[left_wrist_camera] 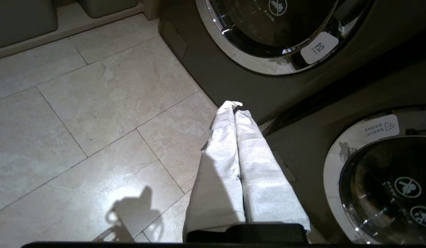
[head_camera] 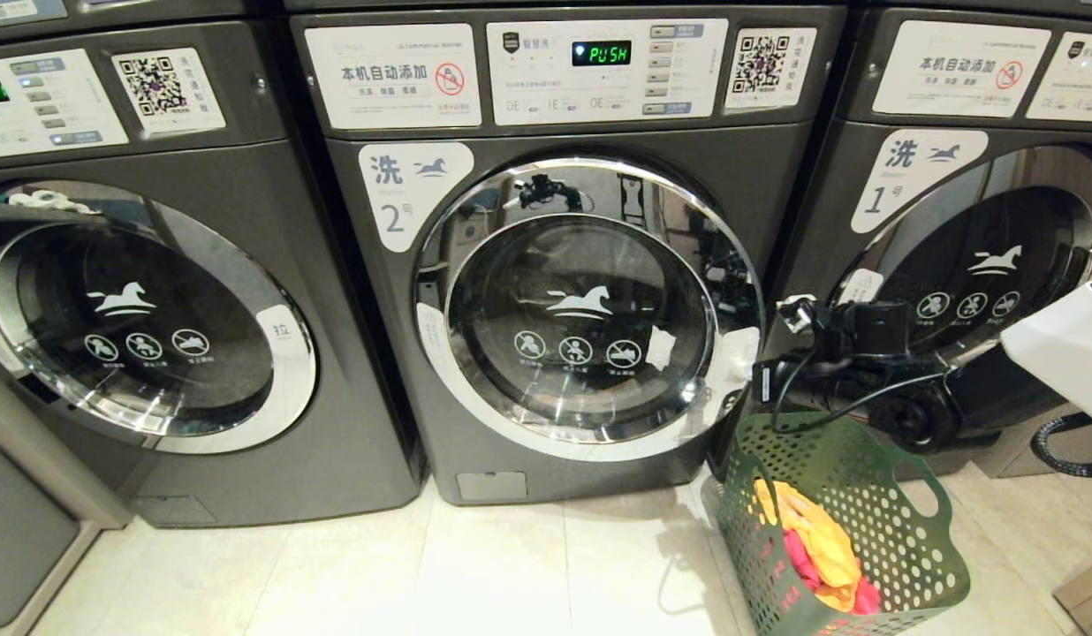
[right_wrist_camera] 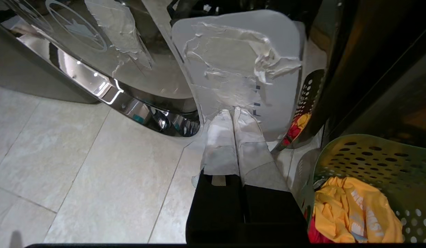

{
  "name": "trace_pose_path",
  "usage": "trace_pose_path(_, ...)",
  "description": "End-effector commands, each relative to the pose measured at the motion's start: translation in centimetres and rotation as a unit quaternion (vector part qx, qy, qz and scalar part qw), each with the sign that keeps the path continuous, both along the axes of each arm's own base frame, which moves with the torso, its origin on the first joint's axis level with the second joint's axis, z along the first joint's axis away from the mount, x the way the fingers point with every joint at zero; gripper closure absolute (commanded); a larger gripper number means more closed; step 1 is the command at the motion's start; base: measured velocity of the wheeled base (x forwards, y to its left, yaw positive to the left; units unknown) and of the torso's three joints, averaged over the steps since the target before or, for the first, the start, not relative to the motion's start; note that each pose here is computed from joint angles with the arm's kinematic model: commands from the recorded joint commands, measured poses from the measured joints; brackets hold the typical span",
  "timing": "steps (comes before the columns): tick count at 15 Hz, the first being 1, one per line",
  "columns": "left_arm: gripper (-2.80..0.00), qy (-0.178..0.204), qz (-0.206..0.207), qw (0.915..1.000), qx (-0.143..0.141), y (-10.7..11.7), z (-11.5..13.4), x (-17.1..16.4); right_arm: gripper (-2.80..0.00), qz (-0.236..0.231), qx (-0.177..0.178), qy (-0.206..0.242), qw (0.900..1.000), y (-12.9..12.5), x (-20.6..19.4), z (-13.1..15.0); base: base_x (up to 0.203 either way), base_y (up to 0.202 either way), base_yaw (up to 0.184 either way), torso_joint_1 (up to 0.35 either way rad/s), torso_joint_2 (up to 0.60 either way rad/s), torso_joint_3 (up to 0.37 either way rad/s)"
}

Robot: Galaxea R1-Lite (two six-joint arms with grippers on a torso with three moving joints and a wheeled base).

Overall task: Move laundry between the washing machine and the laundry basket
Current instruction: Press the washing machine door tightly with the right hand

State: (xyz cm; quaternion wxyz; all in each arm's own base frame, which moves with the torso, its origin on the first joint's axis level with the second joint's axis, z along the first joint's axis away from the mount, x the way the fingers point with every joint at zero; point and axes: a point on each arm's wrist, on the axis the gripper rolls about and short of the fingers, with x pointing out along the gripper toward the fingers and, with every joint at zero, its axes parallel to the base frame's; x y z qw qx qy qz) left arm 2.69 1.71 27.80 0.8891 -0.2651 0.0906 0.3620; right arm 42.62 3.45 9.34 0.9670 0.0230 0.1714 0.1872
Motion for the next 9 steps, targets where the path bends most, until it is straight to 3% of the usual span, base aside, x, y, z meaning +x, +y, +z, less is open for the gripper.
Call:
trace_pose_path(1, 0.00, -0.002, -0.026, 0.9994, 0.025, -0.7, -0.9, -1.8, 0.00, -0.003, 0.000, -0.007, 1.000, 0.1, 1.9, -1.0, 0.000, 0.000, 0.000, 0.000, 0.00, 0.000)
trace_pose_path(3, 0.00, 0.008, -0.110, 0.9919, 0.062, -1.7, -2.6, -3.7, 0.00, -0.005, 0.000, -0.023, 1.000, 0.2, 3.5, -1.2, 0.000, 0.000, 0.000, 0.000, 0.00, 0.000)
trace_pose_path(4, 0.00, 0.019, -0.163, 0.9826, 0.087, -2.1, -3.8, -4.5, 0.00, -0.005, -0.001, -0.028, 1.000, 0.2, 4.1, -1.5, 0.000, 0.000, 0.000, 0.000, 0.00, 0.000)
trace_pose_path(6, 0.00, 0.066, -0.264, 0.9498, 0.154, -2.8, -7.3, -5.4, 0.00, -0.006, 0.000, -0.040, 0.999, 0.3, 5.7, -2.1, 0.000, 0.000, 0.000, 0.000, 0.00, 0.000)
trace_pose_path(9, 0.00, 0.122, -0.369, 0.8870, 0.250, -3.2, -11.9, -5.8, 0.00, -0.015, 0.000, -0.069, 0.997, 0.2, 8.2, -2.8, 0.000, 0.000, 0.000, 0.000, 0.00, 0.000)
